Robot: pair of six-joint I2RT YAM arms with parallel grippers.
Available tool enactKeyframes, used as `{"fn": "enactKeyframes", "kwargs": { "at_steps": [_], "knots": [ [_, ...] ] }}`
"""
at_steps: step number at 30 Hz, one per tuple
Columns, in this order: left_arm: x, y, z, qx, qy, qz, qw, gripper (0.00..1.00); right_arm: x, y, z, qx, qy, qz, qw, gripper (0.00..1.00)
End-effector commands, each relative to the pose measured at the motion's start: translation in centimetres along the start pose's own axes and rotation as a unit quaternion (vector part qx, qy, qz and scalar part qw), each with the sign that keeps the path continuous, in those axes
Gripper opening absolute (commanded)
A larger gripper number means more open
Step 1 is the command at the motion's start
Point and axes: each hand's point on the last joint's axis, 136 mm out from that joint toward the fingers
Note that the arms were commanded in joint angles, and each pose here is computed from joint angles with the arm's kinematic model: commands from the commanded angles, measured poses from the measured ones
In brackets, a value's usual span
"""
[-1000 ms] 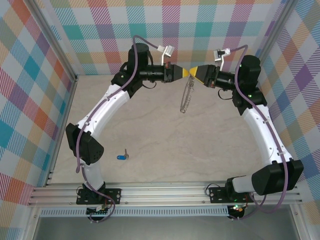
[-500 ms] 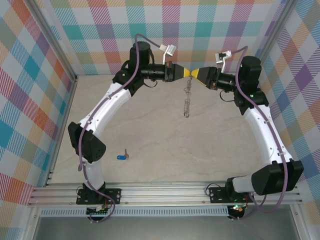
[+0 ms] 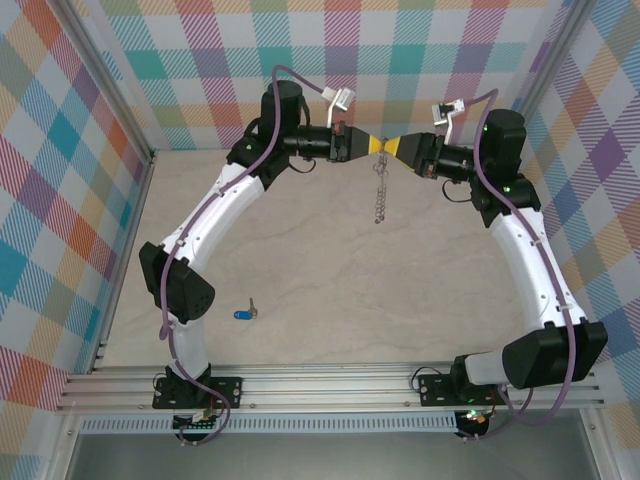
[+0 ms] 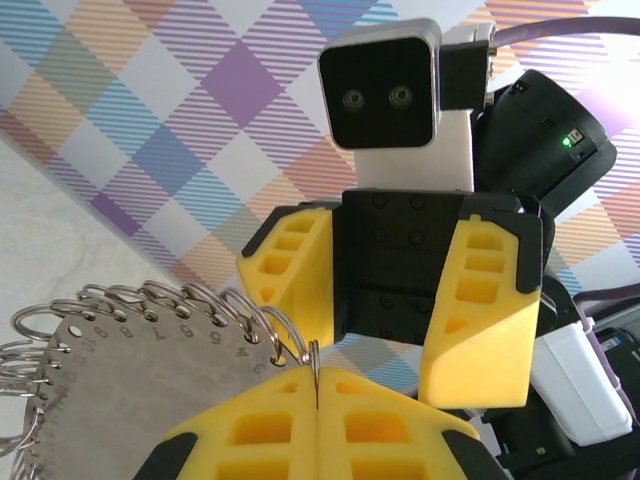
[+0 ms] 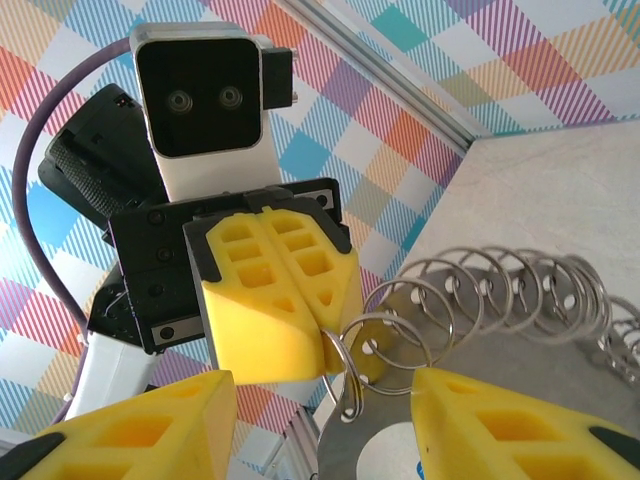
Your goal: Put the keys on the keyring
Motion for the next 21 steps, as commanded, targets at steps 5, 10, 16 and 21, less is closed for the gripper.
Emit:
{"fn": "enactKeyframes", "kwargs": {
  "at_steps": [5,10,16,21],
  "knots": [
    [-0.81,-0.77,-2.01,0.031,0.024,0.001,0.999,0.00,-0.43,-0.92,1.46,-0.027,-0.019,-0.004,0.999,0.48],
    [-0.84,-0.72,-2.21,0.033,0.029,0.003,0.999,0.00,-0.35,-0.76,1.27,-0.025,-0.022,0.002,0.999,0.46],
    [-0.87,-0.91,-2.62,0.037,0.033,0.000,0.999,0.00,-0.19,-0.62,1.31,-0.021,-0.032,0.011,0.999,0.44],
    [-0.86,-0.94,-2.79,0.038,0.034,0.000,0.999,0.00,0.07,-0.68,1.05,-0.014,-0.038,0.017,0.999,0.44]
  ]
}}
Point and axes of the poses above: each hand's point on the last joint's axis, 136 mm out from that joint toward the fingers, its own x axis out along the fingers, its own z axis along the line the jaws close on, y = z × x, and after that the axes turned 9 degrees about x, right-handed
